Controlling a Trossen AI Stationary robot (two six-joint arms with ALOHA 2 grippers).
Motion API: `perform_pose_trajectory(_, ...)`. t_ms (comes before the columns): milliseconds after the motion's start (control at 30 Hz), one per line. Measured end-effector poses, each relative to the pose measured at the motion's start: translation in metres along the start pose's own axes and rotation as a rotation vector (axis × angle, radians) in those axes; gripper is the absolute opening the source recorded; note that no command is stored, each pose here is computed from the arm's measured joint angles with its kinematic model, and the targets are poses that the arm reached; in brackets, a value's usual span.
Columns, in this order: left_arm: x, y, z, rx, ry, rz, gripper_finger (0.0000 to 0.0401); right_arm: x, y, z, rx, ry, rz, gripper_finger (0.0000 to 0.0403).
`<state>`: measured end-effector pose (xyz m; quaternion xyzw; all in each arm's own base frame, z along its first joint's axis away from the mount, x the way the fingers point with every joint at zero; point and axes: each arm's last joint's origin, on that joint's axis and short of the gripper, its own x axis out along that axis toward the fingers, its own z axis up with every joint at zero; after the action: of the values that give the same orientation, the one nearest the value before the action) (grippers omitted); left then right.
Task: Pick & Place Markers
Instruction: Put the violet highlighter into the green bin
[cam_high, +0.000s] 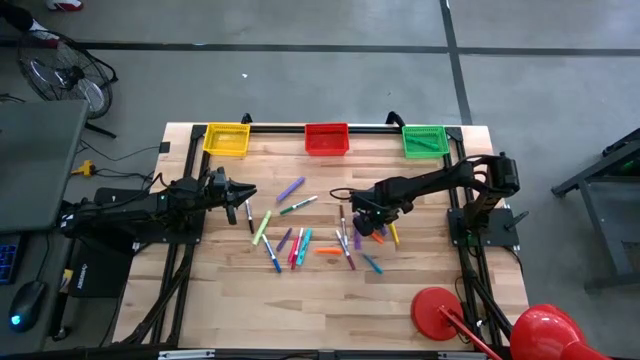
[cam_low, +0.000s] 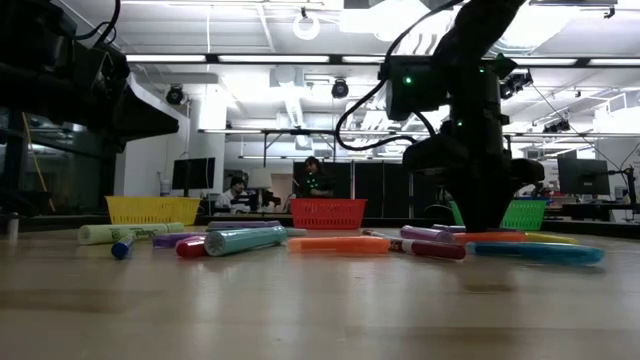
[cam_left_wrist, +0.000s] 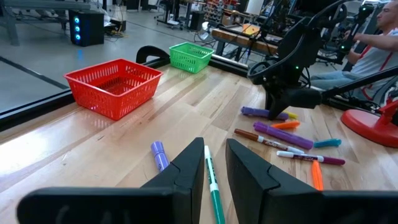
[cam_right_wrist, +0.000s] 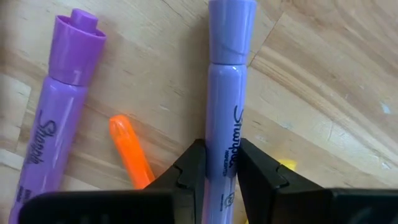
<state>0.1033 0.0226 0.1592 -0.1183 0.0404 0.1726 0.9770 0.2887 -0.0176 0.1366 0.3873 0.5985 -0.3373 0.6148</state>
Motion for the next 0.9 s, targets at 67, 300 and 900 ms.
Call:
perform_pose_trajectory(67, 0.0, 0.0, 0.0, 0.0, 0.0, 0.0, 0.0064, -0.007, 0.001, 0.001, -0.001, -0.015, 0.008, 0.0065)
perform_pose_trajectory(300, 0.0, 0.0, 0.0, 0.0, -0.001, 0.0, 0.0064, -0.033, 0.001, 0.005, 0.002, -0.057, 0.056, 0.0065)
perform_pose_trajectory(900, 0.0, 0.0, 0.0, 0.0, -0.001, 0.0, 0.0064, -0.059, -0.017, 0.048, 0.069, -0.122, 0.106, 0.0066)
